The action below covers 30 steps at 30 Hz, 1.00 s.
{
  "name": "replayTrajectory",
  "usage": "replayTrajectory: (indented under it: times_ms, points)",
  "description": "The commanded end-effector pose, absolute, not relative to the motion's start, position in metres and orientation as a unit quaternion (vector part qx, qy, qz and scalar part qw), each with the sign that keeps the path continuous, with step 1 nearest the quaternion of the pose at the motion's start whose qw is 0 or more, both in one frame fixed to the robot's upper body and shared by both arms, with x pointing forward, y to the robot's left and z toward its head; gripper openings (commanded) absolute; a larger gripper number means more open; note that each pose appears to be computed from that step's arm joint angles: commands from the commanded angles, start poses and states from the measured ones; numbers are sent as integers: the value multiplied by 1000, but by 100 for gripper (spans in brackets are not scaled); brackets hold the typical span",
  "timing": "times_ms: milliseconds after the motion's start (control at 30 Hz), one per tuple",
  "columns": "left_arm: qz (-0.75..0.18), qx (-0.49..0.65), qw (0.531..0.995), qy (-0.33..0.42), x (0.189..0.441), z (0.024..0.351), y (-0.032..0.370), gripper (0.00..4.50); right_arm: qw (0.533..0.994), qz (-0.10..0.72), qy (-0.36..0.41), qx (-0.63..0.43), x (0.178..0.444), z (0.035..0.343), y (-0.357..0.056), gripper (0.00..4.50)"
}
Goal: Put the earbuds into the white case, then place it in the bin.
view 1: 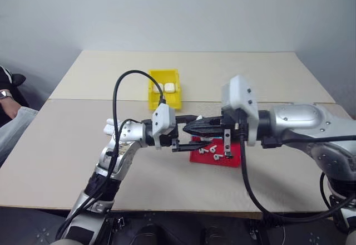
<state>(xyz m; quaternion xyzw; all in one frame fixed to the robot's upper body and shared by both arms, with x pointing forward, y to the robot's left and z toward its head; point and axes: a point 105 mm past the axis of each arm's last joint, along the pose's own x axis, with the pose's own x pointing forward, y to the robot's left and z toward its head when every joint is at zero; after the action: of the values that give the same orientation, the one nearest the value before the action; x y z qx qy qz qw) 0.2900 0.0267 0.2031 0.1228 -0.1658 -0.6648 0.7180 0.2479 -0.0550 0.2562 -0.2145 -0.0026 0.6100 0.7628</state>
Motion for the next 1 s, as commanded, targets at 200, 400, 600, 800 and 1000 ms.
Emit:
replayTrajectory:
  times_ms: [200, 400, 600, 800, 1000]
  points:
    - [-657, 117, 713, -217, 283, 221, 30, 279, 758, 593, -18, -270, 253, 259, -66, 19]
    - [-646, 115, 723, -217, 283, 220, 34, 279, 761, 587, -25, -276, 255, 264, -76, 19]
    - [-623, 124, 739, -224, 291, 220, 40, 279, 767, 594, -98, -221, 246, 298, -82, 19]
    - [-425, 163, 858, -237, 358, 244, 55, 279, 827, 510, -124, -199, 263, 305, -108, 19]
    - [-191, 185, 940, -211, 433, 264, 91, 279, 867, 459, -107, -161, 269, 285, -121, 19]
